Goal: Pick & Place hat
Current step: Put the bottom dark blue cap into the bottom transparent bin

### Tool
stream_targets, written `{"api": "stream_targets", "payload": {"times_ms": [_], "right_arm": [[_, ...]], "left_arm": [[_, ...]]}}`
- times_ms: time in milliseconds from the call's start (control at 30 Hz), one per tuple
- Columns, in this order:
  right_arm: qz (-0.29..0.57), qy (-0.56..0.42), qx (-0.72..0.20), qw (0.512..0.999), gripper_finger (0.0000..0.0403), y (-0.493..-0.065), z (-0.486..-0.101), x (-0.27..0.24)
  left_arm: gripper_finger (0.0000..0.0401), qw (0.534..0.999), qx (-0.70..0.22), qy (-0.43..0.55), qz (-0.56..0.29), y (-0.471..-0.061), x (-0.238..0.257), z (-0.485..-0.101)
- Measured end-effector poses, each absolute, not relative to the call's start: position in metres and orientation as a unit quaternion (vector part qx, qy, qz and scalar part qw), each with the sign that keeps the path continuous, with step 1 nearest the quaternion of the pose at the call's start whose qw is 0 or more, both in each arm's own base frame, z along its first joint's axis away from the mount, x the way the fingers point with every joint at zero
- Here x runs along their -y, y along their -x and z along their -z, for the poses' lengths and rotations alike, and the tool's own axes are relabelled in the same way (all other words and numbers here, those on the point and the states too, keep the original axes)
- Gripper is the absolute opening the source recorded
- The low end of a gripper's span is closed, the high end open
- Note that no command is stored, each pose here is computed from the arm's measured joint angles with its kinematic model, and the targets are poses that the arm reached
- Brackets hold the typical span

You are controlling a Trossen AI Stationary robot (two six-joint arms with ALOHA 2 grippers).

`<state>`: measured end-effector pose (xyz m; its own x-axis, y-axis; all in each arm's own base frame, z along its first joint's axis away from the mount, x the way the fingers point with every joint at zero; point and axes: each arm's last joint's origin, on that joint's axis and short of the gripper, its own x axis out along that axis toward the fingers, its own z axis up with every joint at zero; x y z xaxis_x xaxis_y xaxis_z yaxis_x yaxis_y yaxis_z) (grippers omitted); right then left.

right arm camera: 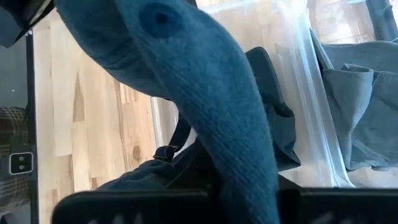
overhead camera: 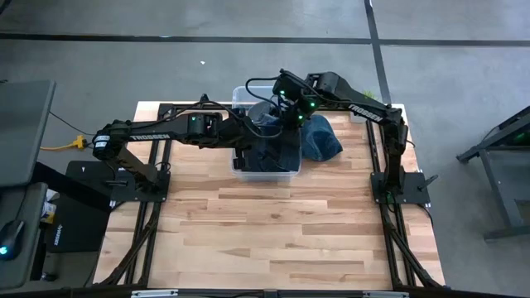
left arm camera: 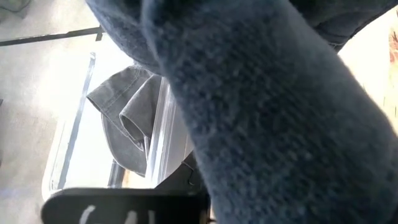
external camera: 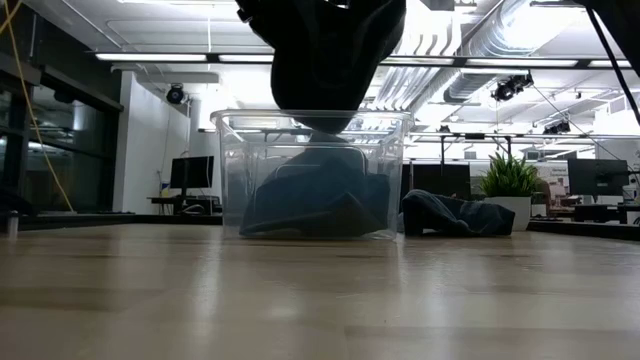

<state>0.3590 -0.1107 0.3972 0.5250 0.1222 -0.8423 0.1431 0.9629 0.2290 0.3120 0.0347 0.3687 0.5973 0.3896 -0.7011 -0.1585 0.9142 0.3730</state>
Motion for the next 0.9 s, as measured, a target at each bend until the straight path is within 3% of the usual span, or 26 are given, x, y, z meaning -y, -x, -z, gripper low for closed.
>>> {"api": "stream_targets", "payload": {"times_ms": [400, 733, 900], "right_arm": [[0.029, -0.124, -0.492, 0.861, 0.0002, -0.358, -0.397, 0.114], [0.050, -0.145, -0.485, 0.861, 0.0001, -0.351, -0.400, 0.125], [0.044, -0.163, -0.442, 0.881, 0.0000, -0.347, -0.413, 0.128]], "left_arm": [[0.0032, 0.877, -0.418, -0.154, -0.181, -0.309, -0.036, -0.372], [0.0142, 0.856, -0.422, -0.182, -0.237, -0.275, -0.037, -0.392], [0.0168, 0.855, -0.405, -0.183, -0.267, -0.241, -0.035, -0.412]]}}
